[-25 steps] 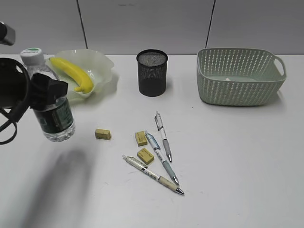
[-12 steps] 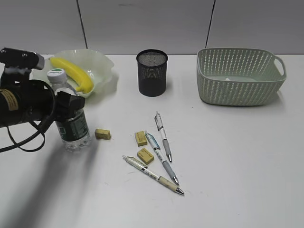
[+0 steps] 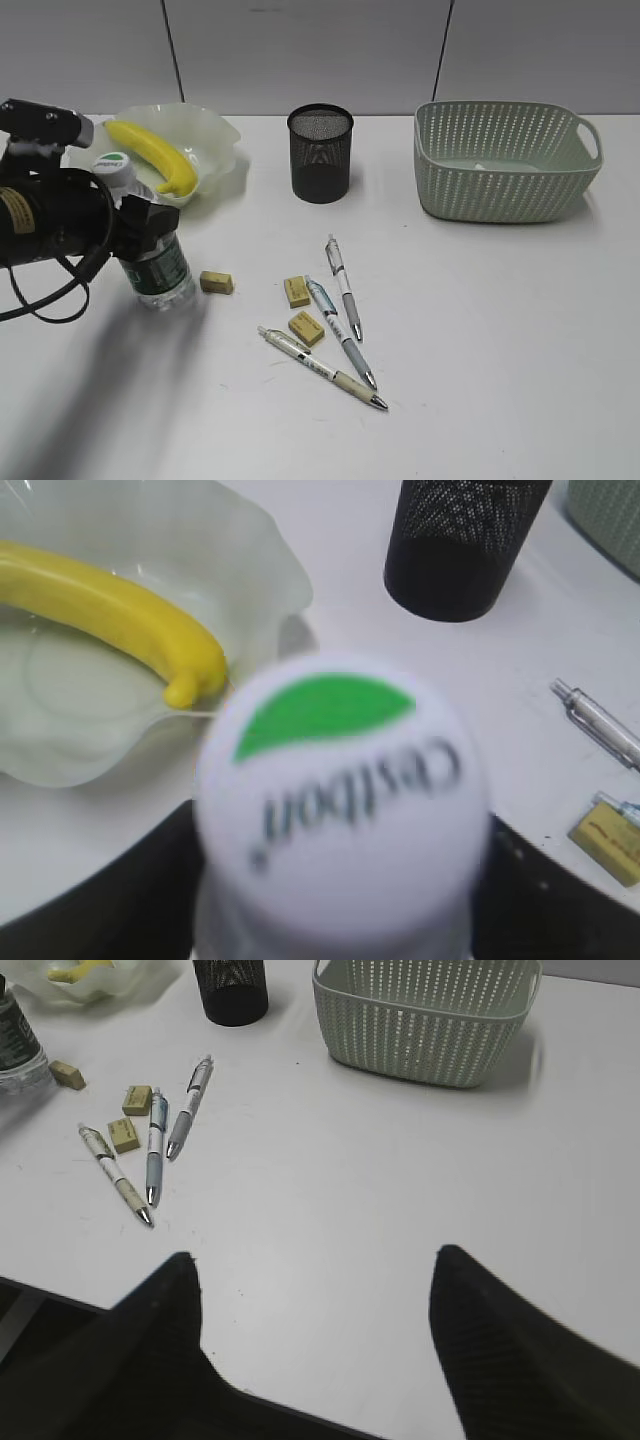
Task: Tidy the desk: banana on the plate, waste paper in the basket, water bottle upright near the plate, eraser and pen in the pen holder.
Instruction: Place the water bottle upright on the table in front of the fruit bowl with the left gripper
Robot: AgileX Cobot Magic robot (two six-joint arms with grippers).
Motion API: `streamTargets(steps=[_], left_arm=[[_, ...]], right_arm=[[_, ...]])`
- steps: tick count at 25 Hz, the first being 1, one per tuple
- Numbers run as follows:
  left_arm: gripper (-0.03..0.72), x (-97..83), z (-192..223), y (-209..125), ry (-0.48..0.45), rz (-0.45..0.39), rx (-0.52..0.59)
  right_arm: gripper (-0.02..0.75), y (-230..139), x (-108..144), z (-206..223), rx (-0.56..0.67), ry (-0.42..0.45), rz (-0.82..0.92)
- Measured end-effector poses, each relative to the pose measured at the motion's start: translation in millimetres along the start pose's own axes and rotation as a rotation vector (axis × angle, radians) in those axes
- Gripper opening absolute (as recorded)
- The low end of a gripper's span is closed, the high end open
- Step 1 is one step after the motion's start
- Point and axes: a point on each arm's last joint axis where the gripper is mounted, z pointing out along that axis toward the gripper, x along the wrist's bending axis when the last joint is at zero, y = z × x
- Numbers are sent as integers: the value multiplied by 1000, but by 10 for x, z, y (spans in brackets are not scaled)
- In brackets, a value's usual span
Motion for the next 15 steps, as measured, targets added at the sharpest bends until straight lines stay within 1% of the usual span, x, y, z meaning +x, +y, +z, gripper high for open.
streamTargets(steps=[3,7,13,15], left_arm=[[540,-3,-64,41,8,10,-1],[540,-31,-191,193,1,26,-75],[540,-28,-230,211,11,29,-69],[540,-35,-279,253,13,32,-85]], right_arm=[[557,0,0,0,0,0,0],[557,0,0,0,0,0,0],[557,0,0,0,0,0,0],[557,0,0,0,0,0,0]])
